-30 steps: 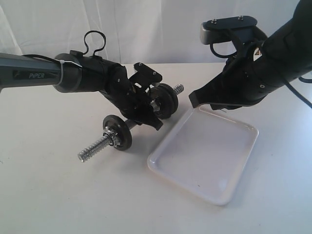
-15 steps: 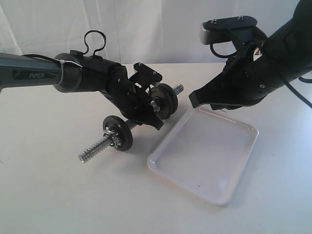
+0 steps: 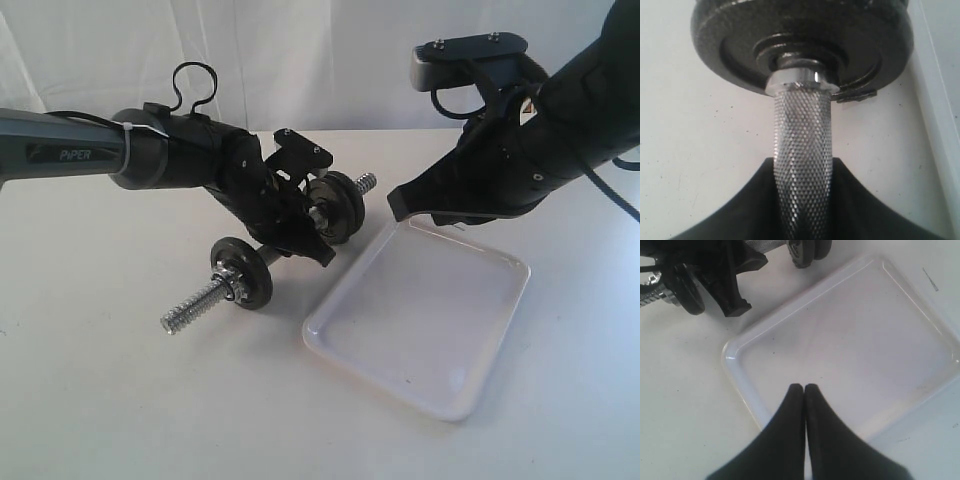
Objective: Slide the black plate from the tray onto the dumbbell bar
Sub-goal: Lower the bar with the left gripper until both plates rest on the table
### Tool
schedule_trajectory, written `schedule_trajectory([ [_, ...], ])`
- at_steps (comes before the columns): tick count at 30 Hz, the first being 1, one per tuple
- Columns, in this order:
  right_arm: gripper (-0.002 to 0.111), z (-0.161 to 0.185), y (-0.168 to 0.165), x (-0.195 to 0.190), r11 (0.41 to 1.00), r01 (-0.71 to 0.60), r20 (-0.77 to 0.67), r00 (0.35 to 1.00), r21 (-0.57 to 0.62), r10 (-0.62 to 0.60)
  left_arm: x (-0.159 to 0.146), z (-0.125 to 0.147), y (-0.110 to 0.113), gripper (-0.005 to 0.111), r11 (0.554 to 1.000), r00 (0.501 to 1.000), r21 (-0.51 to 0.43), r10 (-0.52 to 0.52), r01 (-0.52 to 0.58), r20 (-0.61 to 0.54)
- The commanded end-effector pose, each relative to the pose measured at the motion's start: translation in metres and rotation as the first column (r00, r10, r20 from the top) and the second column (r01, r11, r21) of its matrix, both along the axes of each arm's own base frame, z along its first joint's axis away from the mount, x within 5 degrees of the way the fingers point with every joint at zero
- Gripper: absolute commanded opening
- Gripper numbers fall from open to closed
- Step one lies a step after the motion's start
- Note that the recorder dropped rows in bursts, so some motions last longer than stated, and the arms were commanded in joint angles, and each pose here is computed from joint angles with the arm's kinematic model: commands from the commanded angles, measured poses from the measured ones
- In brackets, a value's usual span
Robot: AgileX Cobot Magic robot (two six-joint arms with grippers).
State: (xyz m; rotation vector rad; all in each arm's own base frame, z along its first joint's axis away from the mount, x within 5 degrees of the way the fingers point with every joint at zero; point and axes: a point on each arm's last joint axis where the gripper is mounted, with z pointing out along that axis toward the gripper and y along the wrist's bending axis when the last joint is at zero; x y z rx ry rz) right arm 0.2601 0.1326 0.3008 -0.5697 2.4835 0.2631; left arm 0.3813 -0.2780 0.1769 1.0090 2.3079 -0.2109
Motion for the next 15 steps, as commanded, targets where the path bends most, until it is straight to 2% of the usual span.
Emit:
schedule_trajectory([
  [1,0.0,0.002,-0.002,0.0,1.0,0.003,0.017,1.0,-0.003,-0.002,0.004,0.043,-0.006,0.0,0.993,0.992,-0.117,0.02,-0.005,0.126],
  [15,0.0,0.002,-0.002,0.0,1.0,0.003,0.017,1.0,-0.003,-0.002,0.005,0.018,-0.006,0.0,0.998,0.998,-0.067,0.018,-0.015,0.052],
])
